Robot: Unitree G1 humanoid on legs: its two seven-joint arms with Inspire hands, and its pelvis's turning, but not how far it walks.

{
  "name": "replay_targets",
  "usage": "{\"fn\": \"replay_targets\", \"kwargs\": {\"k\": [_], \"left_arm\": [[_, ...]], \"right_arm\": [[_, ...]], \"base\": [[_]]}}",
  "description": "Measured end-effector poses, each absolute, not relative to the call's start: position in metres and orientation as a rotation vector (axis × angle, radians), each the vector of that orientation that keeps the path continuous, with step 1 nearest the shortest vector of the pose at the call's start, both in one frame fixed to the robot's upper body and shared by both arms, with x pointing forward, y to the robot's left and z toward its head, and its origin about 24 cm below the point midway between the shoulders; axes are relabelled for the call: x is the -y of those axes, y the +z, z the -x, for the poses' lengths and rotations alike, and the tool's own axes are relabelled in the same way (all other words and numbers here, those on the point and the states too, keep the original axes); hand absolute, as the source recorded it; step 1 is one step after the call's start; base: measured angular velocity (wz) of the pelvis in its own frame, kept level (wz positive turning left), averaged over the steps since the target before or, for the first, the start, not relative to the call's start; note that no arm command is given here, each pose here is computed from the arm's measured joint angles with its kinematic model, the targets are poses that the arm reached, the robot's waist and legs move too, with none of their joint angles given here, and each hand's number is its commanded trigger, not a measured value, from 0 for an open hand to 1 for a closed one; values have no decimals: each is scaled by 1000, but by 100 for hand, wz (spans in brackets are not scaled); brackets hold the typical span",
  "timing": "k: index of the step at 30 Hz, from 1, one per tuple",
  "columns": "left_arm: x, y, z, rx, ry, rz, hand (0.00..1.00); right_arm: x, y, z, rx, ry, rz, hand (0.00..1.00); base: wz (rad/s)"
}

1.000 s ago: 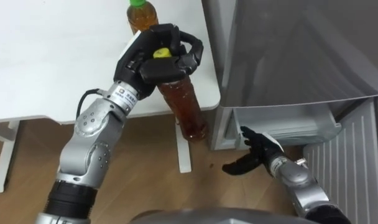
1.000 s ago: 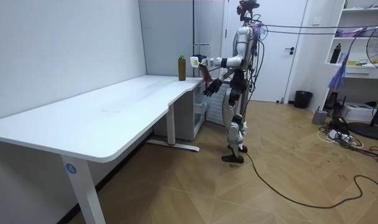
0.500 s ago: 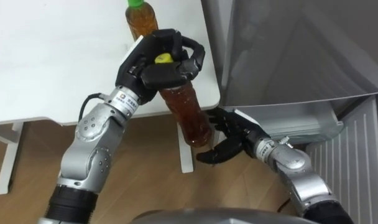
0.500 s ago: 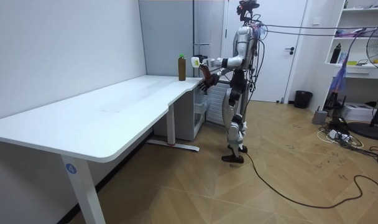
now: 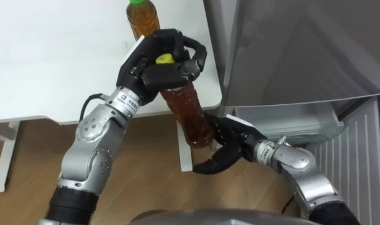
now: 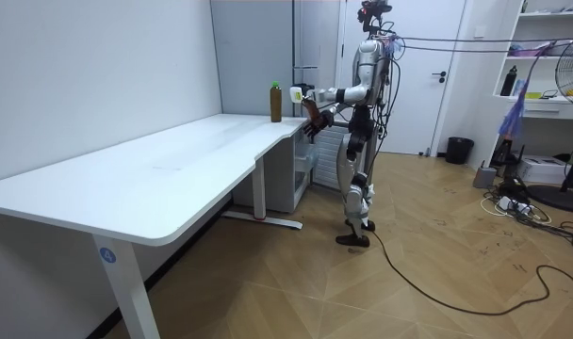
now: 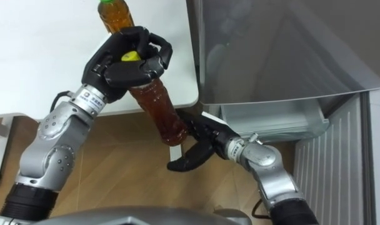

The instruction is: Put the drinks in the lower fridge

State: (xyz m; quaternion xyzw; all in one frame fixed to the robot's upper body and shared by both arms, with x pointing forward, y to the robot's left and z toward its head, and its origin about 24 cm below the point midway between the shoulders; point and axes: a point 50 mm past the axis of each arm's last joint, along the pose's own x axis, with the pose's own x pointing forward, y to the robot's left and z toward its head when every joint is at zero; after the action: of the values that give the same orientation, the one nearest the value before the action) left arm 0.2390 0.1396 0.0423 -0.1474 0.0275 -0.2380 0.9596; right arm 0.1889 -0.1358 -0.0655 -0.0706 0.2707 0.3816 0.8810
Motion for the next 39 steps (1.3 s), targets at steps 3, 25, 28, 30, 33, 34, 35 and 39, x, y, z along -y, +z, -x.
{"fn": "replay_targets", "kwargs": {"k": [3, 25, 28, 30, 33, 34, 35, 39], "left_arm": [[-139, 42, -239, -56, -484, 300, 100], [-113, 24, -228, -153, -670, 302, 100], [-111, 22, -226, -163, -687, 297, 100], [-110, 21, -225, -171, -691, 297, 100], [-109, 17, -224, -192, -698, 295, 100], [-109, 14, -223, -204, -697, 296, 100], [-109, 11, -222, -218, -699, 295, 100], [-108, 5, -220, -246, -704, 294, 100]], "right_arm": [[135, -65, -188, -569, 824, 141, 0], [130, -39, -198, -486, 919, 170, 0], [129, -39, -198, -486, 922, 168, 0], [129, -39, -198, -486, 928, 166, 0], [127, -39, -197, -484, 936, 149, 100], [125, -39, -197, -480, 941, 130, 100], [123, -39, -196, -479, 945, 119, 100], [122, -40, -195, -480, 936, 93, 100]], "base": [[0], [0], [0], [0], [0], [0], [0], [0]]}}
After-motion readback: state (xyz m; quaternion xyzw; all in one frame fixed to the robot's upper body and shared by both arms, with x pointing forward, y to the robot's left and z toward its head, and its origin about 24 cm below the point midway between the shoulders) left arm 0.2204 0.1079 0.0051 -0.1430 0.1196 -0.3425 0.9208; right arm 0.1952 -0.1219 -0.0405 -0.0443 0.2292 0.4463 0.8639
